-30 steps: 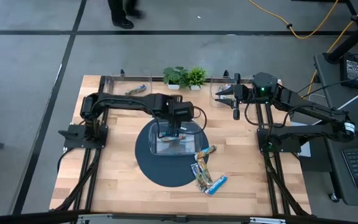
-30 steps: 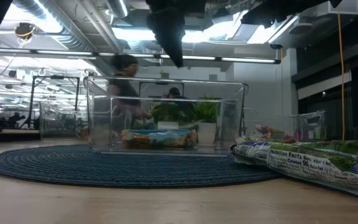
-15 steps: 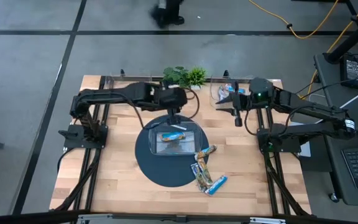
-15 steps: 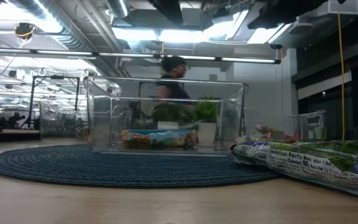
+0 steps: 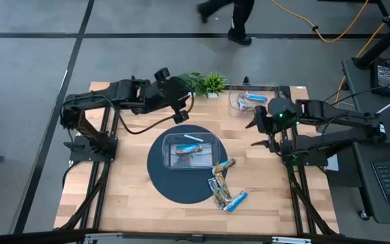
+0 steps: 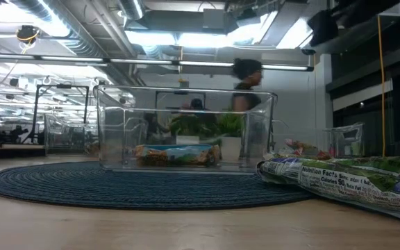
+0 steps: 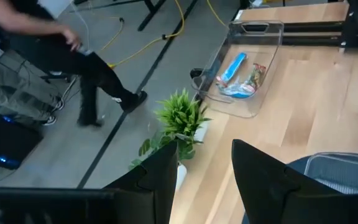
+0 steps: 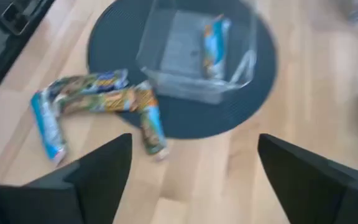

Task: Pick and place Granola Bars by type
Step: Put the yellow granola bar into the bottom transparent bin

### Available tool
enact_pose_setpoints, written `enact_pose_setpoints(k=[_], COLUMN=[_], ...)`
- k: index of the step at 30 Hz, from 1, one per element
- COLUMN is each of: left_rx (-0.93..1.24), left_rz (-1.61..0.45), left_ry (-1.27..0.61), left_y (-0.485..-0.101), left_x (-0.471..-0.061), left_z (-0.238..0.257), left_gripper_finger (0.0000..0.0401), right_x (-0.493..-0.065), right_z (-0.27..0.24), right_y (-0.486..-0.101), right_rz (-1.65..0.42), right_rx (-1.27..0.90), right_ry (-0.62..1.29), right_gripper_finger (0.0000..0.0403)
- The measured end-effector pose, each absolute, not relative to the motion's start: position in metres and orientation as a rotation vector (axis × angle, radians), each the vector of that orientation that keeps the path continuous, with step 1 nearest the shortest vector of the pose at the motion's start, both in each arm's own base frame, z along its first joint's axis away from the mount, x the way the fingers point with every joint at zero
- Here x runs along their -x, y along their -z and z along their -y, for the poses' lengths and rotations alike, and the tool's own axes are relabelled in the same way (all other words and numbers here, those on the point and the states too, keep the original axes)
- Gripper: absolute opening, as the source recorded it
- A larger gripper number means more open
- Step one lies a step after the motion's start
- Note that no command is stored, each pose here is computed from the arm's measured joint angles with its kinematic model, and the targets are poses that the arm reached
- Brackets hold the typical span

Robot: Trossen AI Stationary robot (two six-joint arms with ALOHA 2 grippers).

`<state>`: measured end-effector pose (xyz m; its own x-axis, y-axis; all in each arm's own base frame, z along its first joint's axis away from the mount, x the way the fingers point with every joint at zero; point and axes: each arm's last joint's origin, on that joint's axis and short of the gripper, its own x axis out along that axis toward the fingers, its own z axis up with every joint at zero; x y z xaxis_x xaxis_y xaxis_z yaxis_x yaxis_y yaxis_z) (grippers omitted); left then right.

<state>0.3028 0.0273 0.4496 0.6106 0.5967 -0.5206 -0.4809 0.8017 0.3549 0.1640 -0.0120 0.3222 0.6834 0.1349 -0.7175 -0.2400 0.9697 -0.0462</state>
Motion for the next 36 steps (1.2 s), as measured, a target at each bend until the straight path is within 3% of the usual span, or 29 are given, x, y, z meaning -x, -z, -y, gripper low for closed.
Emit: enact_pose_setpoints(k=[18, 36], left_rx=[-0.162, -0.147], left_rz=[-0.648, -0.653], left_ry=[-0.621, -0.577], left_y=[-0.453, -0.453], left_x=[-0.298, -0.299], left_z=[-0.027, -0.026], left_gripper_finger=[0.0143, 0.0143], right_x=[-0.211, -0.257], right_z=[-0.016, -0.019], right_y=[-0.233, -0.18], right_rz=[-1.124, -1.207], right_rx=[0.188, 0.178], right_ry=[-0.327, -0.335], right_gripper_finger=[0.035, 0.035])
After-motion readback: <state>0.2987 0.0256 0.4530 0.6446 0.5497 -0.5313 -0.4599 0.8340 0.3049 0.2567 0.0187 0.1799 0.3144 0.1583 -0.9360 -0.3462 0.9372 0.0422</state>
